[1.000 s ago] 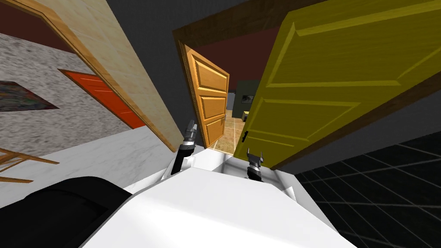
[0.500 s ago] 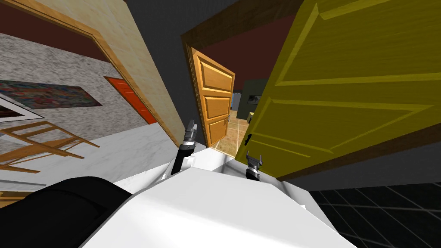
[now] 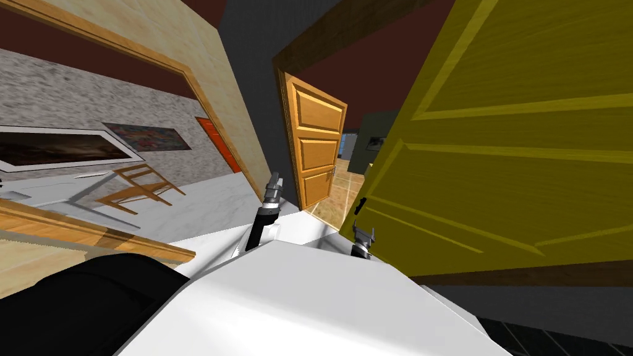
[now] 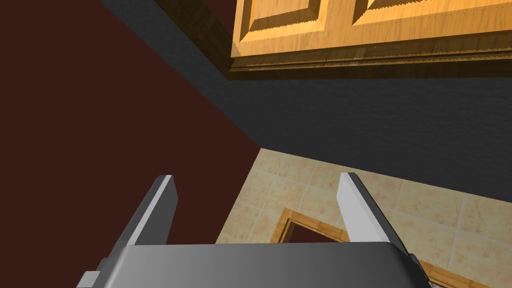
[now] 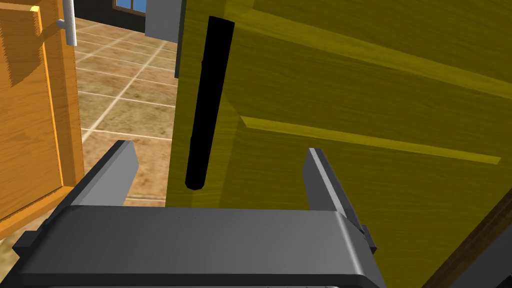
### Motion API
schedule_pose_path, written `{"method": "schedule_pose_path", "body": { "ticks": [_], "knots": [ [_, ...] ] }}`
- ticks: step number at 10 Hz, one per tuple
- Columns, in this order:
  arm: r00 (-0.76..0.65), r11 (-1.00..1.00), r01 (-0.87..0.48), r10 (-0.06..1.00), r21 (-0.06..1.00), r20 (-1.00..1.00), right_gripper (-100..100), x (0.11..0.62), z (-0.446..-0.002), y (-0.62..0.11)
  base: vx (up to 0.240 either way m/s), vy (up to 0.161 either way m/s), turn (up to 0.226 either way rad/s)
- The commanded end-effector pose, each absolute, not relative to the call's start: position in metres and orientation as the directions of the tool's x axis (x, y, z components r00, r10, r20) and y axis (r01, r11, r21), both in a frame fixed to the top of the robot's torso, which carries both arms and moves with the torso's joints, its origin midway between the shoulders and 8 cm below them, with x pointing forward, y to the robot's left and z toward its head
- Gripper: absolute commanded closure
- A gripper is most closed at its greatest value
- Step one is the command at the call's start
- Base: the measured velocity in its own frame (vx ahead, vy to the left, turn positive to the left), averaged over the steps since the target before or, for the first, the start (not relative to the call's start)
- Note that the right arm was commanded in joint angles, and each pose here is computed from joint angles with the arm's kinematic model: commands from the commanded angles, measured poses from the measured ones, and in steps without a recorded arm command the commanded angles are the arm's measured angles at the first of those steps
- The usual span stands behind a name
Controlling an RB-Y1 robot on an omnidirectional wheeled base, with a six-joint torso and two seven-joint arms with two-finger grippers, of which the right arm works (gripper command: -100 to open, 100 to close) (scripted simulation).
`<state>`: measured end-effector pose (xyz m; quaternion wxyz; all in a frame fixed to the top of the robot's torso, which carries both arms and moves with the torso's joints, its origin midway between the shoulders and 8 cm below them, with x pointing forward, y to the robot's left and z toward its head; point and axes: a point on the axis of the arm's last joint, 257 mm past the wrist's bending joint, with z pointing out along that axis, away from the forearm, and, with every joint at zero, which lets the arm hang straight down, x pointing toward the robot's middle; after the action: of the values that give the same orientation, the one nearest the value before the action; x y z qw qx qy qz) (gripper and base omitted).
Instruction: Push the door open
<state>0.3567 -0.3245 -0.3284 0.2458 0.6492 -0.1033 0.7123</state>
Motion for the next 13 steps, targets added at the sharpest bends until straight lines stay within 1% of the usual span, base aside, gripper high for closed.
{"method": "schedule_pose_path", "body": {
  "ticks": [1,3,8,10,13],
  "knots": [
    [-0.031,-0.857,-0.494,0.185,0.146,0.982,-100,0.353,-0.338,-0.324,0.023,-0.127,0.202],
    [-0.019,-0.852,-0.514,0.122,0.095,0.992,-100,0.345,-0.357,-0.324,0.025,-0.125,0.289],
    [-0.002,-0.831,-0.556,0.014,0.011,1.000,-100,0.329,-0.388,-0.319,0.023,-0.139,0.252],
    [-0.002,-0.835,-0.549,0.043,0.035,0.999,-100,0.330,-0.384,-0.330,0.051,-0.058,0.025],
    [0.000,-0.833,-0.551,0.054,0.045,0.999,-100,0.328,-0.385,-0.340,0.166,-0.090,0.026]
  ]
}}
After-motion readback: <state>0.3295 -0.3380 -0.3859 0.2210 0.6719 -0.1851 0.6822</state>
